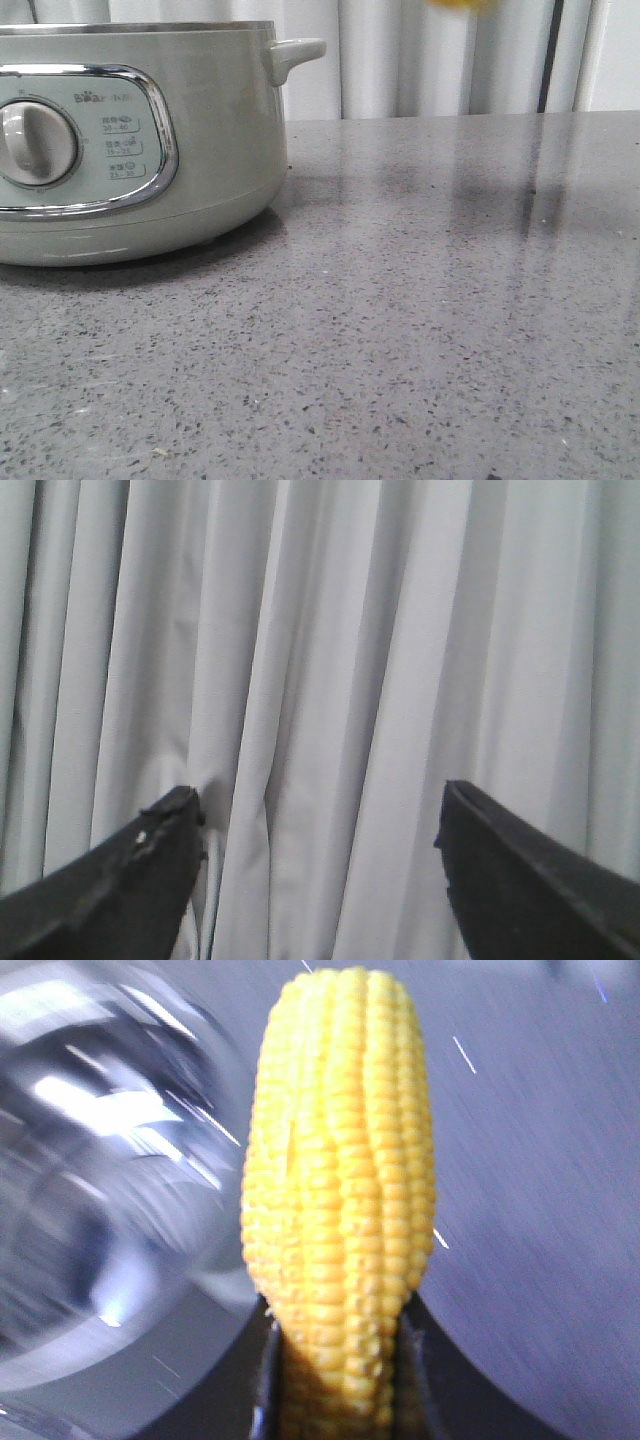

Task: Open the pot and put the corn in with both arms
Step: 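Lift the corn with the right gripper and carry it over the pot, then lower the corn into the pot and open the right gripper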

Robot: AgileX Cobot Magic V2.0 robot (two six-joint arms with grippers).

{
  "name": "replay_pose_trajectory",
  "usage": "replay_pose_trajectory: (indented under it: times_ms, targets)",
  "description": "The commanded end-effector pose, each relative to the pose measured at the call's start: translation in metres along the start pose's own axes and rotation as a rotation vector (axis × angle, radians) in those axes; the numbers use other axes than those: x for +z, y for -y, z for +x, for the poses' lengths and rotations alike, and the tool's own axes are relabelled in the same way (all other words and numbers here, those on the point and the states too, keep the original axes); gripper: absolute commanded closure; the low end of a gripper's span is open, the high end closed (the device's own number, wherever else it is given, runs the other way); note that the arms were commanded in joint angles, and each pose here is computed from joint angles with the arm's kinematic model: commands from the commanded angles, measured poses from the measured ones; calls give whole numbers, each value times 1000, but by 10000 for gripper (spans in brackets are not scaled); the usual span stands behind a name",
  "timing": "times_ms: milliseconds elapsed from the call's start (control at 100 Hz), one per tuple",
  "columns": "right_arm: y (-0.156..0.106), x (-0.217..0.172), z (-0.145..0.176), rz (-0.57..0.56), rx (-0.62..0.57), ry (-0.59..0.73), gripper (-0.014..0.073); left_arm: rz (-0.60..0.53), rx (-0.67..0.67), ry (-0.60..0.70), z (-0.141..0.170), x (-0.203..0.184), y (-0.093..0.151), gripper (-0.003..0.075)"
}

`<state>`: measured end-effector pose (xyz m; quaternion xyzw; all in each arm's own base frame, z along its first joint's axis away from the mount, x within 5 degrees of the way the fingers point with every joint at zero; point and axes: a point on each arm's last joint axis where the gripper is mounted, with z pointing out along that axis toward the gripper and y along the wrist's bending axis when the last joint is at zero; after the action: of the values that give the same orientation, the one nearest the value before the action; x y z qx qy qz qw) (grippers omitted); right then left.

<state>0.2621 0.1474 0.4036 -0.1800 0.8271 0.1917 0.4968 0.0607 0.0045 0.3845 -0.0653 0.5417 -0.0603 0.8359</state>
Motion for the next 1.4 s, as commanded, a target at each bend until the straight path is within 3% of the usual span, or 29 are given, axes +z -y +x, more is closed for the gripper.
replay_pose_trajectory:
  times_ms: [0, 140, 310, 380, 570, 670, 760, 870, 1070, 1220, 1390]
  targets:
    - [-28, -23, -39, -84, -26, 254, 661, -5, -8, 56, -12, 2, 1, 248]
    - [-61, -8, -53, -178, -48, 343, 658, 4, -10, 33, -10, 2, 2, 248]
    - [-85, 37, -51, -224, -65, 290, 621, 8, -10, 23, -9, 2, 2, 248]
    - [-88, 56, -47, -224, -72, 226, 518, 8, -10, 23, -9, 2, 2, 248]
    - [-92, 81, -40, -223, -83, 123, 79, 11, -10, 16, -9, 2, 2, 248]
    - [-92, 78, -40, -224, -84, 120, 9, 27, -12, -17, -6, 1, 4, 248]
    - [-91, 62, -48, -230, -83, 151, 18, 58, -12, -62, -4, -3, 7, 265]
    - [-90, 33, -65, -238, -76, 247, 129, 93, -12, -85, -7, -11, 10, 392]
    - [-80, -43, -74, -218, -144, 324, 664, 144, -7, -101, -10, -29, 14, 729]
    - [-64, -96, -51, -166, -222, 372, 645, 212, 34, -210, -2, -43, 19, 741]
    - [-41, -146, 8, -102, -324, 430, 645, 300, 64, -424, 16, -54, 25, 741]
